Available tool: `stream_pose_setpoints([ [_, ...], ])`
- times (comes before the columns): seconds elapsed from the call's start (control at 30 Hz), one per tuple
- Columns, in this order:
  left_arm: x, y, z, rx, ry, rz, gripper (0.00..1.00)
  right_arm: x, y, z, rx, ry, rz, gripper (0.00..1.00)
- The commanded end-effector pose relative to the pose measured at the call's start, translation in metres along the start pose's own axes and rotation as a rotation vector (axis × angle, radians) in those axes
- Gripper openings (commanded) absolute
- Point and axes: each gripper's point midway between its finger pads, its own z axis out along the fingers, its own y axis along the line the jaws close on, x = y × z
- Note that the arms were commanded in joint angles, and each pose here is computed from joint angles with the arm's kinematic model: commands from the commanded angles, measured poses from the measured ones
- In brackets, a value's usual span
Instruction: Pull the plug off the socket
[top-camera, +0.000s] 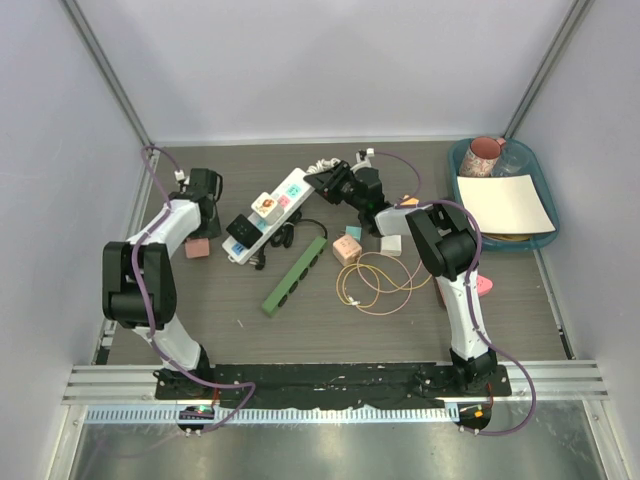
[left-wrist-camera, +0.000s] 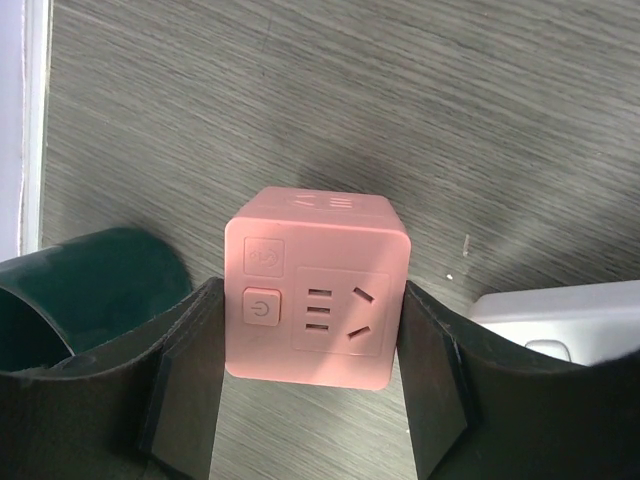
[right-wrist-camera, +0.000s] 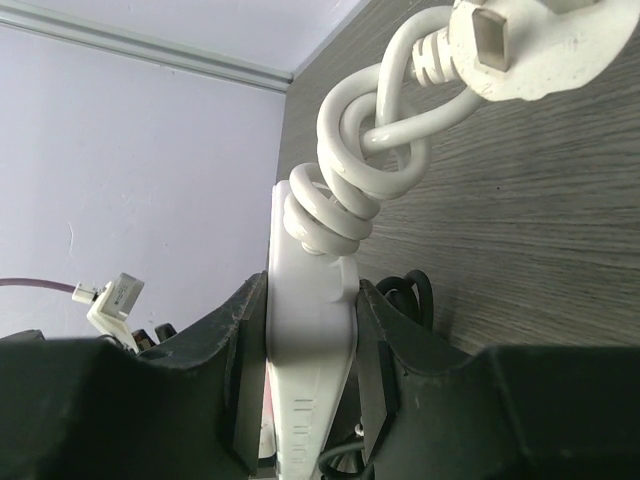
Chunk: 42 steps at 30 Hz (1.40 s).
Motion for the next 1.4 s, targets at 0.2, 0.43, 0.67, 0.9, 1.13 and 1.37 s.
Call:
stream_pose_setpoints([
  [0.2,-0.05,-0.005,-0.038,0.101,-0.119,-0.084,0.69,-0.009,0.067,-0.009,-0.185,0.012,-0.086,0.01],
  [0.43,-0.08,0.015,-0.071,0.061,-0.198,-0.127,0.97,-0.009,0.069,-0.01,-0.191,0.015,-0.088,0.01],
  [0.67,-0.094,-0.022,-0.114,0.376,-0.299,-0.021,0.93,-0.001,0.077,-0.012,-0.217,0.055,-0.091,0.01],
  [0.9,-0.094,-0.069,-0.183,0.727,-0.437,0.154,0.93,0.017,0.078,-0.01,-0.244,0.139,-0.113,0.01],
  [1.13,-0.061,-0.101,-0.187,0.812,-0.37,0.315,0.94,0.036,0.083,-0.017,-0.236,0.171,-0.137,0.01],
  [1.37,-0.028,-0.108,-0.186,0.783,-0.339,0.382,0.96,0.049,0.086,-0.022,-0.207,0.168,-0.152,0.01],
])
